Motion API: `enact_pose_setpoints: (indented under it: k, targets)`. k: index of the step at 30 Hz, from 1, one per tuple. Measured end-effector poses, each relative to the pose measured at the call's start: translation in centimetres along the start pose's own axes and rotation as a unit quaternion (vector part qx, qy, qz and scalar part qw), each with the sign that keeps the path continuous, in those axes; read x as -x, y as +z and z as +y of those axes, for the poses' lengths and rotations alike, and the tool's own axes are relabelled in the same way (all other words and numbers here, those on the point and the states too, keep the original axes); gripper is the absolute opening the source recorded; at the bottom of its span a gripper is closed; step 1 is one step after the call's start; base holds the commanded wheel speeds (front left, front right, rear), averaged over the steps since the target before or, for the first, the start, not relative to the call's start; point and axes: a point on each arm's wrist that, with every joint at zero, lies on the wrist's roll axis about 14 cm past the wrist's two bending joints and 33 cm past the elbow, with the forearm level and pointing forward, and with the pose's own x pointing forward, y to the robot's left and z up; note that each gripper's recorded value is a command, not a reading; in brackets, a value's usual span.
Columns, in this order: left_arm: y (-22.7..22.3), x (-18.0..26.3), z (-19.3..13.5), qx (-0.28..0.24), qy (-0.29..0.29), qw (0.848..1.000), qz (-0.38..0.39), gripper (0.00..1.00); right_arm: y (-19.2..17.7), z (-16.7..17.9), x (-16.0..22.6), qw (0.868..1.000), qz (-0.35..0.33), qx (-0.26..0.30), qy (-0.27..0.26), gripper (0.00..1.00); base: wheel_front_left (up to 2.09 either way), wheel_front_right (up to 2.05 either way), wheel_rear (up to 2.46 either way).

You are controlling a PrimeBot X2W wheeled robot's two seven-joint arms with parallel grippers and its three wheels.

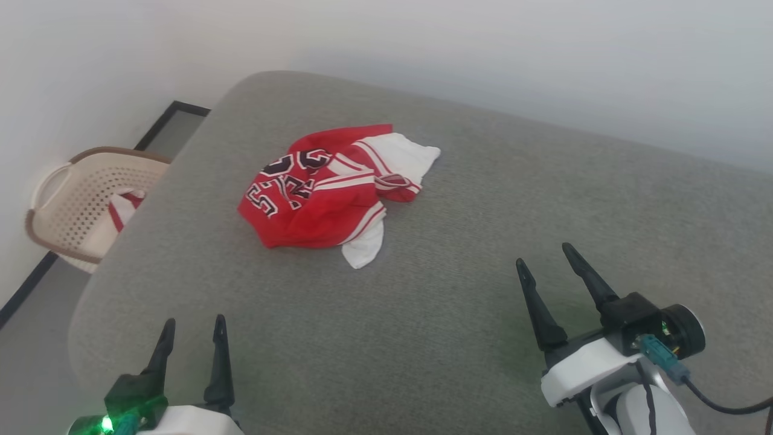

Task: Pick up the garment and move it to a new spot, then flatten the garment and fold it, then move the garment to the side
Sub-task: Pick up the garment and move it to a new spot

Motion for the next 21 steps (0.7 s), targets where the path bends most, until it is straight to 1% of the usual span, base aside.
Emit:
enact_pose_setpoints:
  k: [3, 6, 11, 13, 15, 17, 19, 20, 21]
  targets:
    - [0.1, -0.5, -0.7, 0.007, -0.009, 1.0, -0.002, 1.0, -0.2, -0.8, 0.4, 1.0, 0.002, -0.001, -0.011, 1.0, 0.0, 0.0, 0.0]
    - [0.9, -2.1, -2.6, 0.003, -0.045, 0.999, -0.013, 1.0, -0.2, -1.9, 0.8, 1.0, 0.003, 0.0, -0.028, 1.0, 0.0, 0.0, 0.0]
    - [3.6, -6.9, -5.9, -0.054, -0.121, 0.99, -0.05, 1.0, -0.3, -4.3, 1.6, 0.998, 0.004, 0.003, -0.06, 1.0, 0.0, 0.0, 0.0]
    - [3.9, -9.1, -7.2, -0.068, -0.144, 0.986, -0.051, 1.0, -0.5, -5.4, 2.0, 0.997, 0.006, 0.003, -0.076, 1.0, 0.0, 0.0, 0.0]
    - [3.5, -11.2, -8.1, -0.087, -0.162, 0.982, -0.04, 1.0, -0.9, -6.5, 2.4, 0.996, 0.01, 0.004, -0.09, 1.0, 0.0, 0.0, 0.0]
    - [3.1, -13.6, -8.7, -0.085, -0.167, 0.982, -0.023, 1.0, -1.2, -7.6, 2.6, 0.995, 0.013, 0.005, -0.102, 1.0, 0.0, 0.0, 0.0]
    - [1.5, -15.6, -9.3, -0.113, -0.182, 0.976, 0.022, 1.0, -1.4, -8.6, 2.8, 0.993, 0.015, 0.005, -0.116, 1.0, 0.0, 0.0, 0.0]
    - [0.7, -16.5, -9.7, -0.1, -0.182, 0.977, 0.047, 1.0, -1.6, -9.2, 3.0, 0.992, 0.017, 0.005, -0.123, 1.0, 0.0, 0.0, 0.0]
    - [-0.5, -17.2, -10.2, -0.1, -0.187, 0.974, 0.083, 1.0, -1.9, -9.6, 3.2, 0.991, 0.02, 0.004, -0.13, 1.0, 0.0, 0.0, 0.0]
